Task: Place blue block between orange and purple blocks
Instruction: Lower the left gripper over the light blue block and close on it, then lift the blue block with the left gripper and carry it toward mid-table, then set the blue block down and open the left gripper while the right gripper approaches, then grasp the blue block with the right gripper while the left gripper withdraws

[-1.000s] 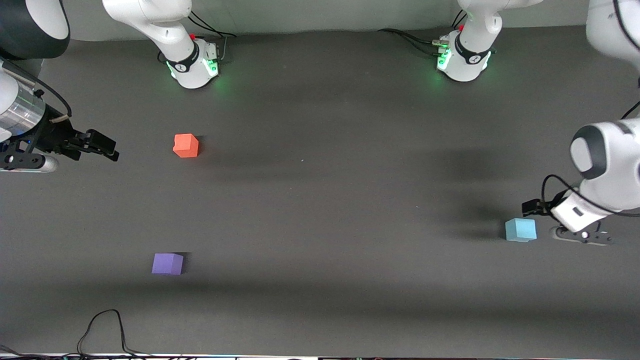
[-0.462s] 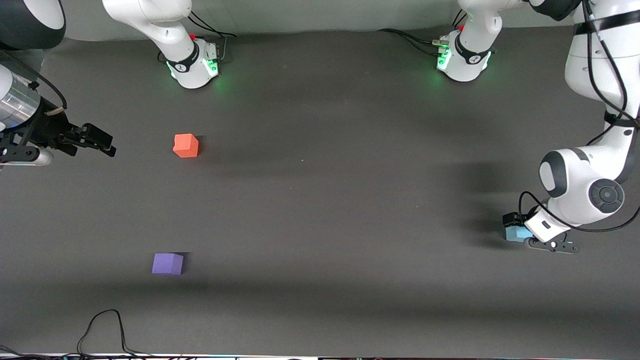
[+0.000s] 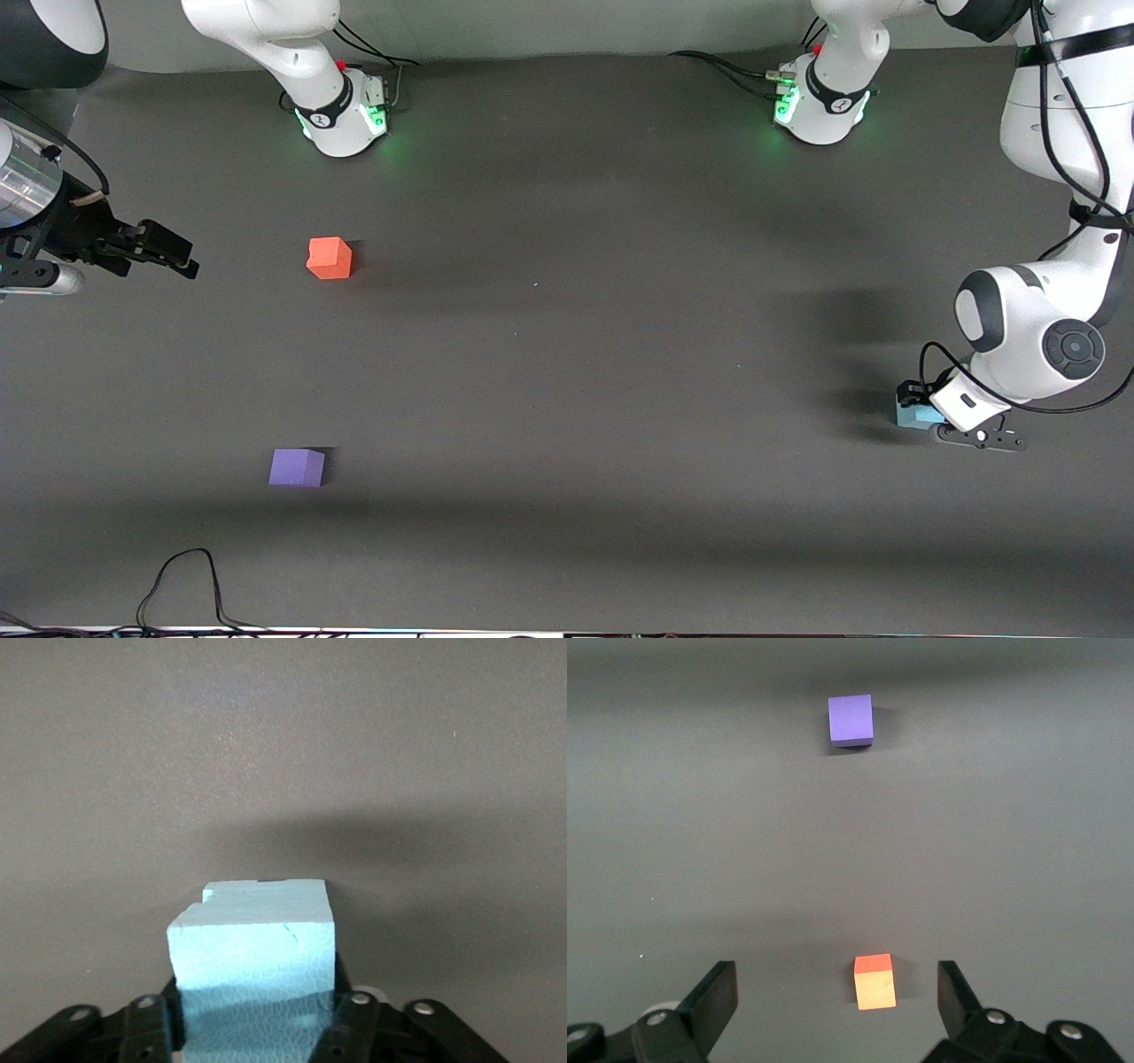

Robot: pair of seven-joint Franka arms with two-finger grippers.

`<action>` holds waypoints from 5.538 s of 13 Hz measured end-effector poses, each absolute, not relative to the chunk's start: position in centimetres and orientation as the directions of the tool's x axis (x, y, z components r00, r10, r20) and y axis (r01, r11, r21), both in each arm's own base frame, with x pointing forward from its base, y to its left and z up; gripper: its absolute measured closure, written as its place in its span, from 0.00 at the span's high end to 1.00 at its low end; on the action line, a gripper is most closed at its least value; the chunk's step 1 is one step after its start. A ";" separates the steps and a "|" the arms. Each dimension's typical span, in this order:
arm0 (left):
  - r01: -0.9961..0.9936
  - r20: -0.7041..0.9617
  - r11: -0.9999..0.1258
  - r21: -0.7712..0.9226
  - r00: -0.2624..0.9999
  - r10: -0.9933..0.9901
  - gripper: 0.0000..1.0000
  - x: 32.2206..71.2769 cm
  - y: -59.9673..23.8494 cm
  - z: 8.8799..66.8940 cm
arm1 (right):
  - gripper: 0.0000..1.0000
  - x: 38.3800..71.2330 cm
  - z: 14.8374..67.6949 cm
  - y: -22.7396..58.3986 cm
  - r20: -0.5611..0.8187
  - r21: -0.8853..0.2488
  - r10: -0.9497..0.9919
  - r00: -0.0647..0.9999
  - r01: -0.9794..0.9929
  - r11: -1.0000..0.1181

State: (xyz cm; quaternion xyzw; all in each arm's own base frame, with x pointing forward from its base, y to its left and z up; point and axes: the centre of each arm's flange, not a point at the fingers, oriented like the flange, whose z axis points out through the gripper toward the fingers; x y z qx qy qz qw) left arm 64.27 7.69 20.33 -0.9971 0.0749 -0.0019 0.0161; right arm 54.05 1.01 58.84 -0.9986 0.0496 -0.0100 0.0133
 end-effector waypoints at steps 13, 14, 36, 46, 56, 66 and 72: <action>-0.041 -0.094 -0.999 0.008 0.995 -0.041 0.56 64.5 -5.8 42.6 | 1.00 54.1 58.1 2.4 0.007 -0.027 -0.074 0.997 -0.074 -0.997; -0.006 -0.089 -1.000 0.006 0.996 -0.006 0.56 63.8 -11.3 43.5 | 1.00 54.1 58.1 2.8 0.007 -0.027 -0.066 0.998 -0.066 -0.997; -0.022 -0.002 -1.000 0.017 1.000 -0.022 1.00 47.5 -57.0 23.2 | 1.00 55.2 56.6 6.6 0.029 -0.052 0.005 1.000 0.006 -0.999; -0.031 -0.215 -0.990 0.135 0.975 -0.060 1.00 67.1 -10.5 43.5 | 1.00 53.9 43.5 32.2 0.048 -0.075 0.056 0.997 0.059 -0.995; -0.043 -0.080 -0.999 0.014 0.996 -0.044 1.00 59.1 1.3 61.1 | 1.00 49.0 22.3 44.6 0.080 -0.017 -0.039 0.996 -0.038 -0.999; -0.088 -0.056 -0.996 -0.005 0.995 -0.088 1.00 56.6 -1.7 61.7 | 0.56 43.7 21.3 44.8 0.059 0.023 -0.023 0.998 -0.024 -0.999; -0.087 -0.064 -0.996 -0.006 0.994 -0.087 1.00 56.5 -1.6 61.4 | 0.56 52.5 37.6 30.2 0.083 0.053 -0.087 0.993 -0.091 -0.994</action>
